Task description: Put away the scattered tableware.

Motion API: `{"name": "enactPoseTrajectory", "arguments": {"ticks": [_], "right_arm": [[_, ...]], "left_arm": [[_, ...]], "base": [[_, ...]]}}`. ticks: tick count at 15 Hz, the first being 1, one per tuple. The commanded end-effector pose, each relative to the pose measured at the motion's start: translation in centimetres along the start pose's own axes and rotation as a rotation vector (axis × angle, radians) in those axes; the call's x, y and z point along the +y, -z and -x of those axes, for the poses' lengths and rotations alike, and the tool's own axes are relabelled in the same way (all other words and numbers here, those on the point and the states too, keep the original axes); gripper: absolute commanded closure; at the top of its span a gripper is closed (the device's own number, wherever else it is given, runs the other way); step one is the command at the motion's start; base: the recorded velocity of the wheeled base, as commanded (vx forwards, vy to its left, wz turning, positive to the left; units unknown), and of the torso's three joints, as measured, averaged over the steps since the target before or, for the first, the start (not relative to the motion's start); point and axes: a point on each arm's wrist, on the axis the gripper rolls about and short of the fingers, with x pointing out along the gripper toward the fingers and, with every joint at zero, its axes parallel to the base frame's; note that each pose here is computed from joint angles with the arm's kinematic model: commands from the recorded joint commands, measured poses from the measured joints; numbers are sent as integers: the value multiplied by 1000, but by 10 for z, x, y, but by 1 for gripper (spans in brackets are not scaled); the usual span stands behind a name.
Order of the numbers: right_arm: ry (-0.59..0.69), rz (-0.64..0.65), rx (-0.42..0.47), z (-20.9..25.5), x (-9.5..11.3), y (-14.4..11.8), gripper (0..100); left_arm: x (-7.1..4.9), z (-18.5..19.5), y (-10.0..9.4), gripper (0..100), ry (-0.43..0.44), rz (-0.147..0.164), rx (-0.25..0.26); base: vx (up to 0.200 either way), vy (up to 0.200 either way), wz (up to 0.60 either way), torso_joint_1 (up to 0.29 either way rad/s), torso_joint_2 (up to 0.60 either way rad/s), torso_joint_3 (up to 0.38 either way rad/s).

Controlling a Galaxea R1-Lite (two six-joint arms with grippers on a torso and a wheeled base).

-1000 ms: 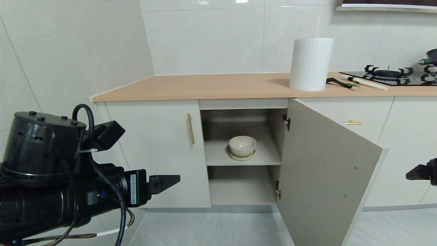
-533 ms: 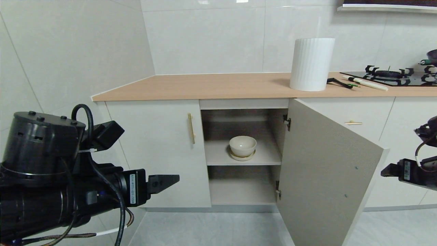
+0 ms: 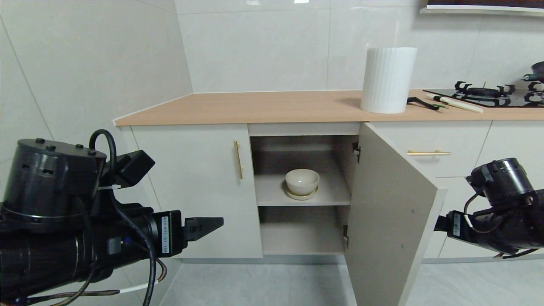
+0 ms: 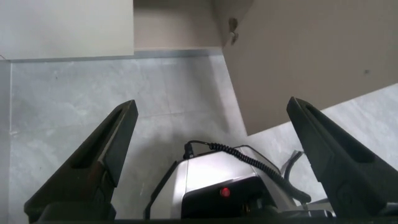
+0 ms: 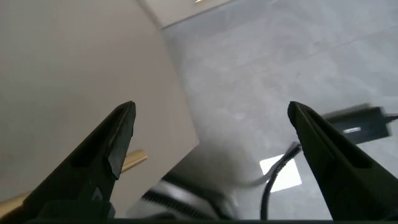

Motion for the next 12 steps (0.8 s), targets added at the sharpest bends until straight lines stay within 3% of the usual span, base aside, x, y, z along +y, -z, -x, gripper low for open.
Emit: {"name": "enactPoseTrajectory", "arguments": {"ticks": [1,5,10,12], "right_arm": [[-38,33,19,0,16,9,0],[-142,141,37,-5,62,25,0],[-242,213,11,-32,125,17,0],[-324,223,27,-40,145,11,0]], "left_arm": [[0,1,0,0,1,0,-2],[0,2,0,0,1,1,-5],[0,2,-1,0,-3,4,-12],[1,10,-2,0,0,2,-41]], "base": [[0,0,0,0,0,0],[0,0,0,0,0,0],[0,0,0,0,0,0],[0,0,0,0,0,0]]}}
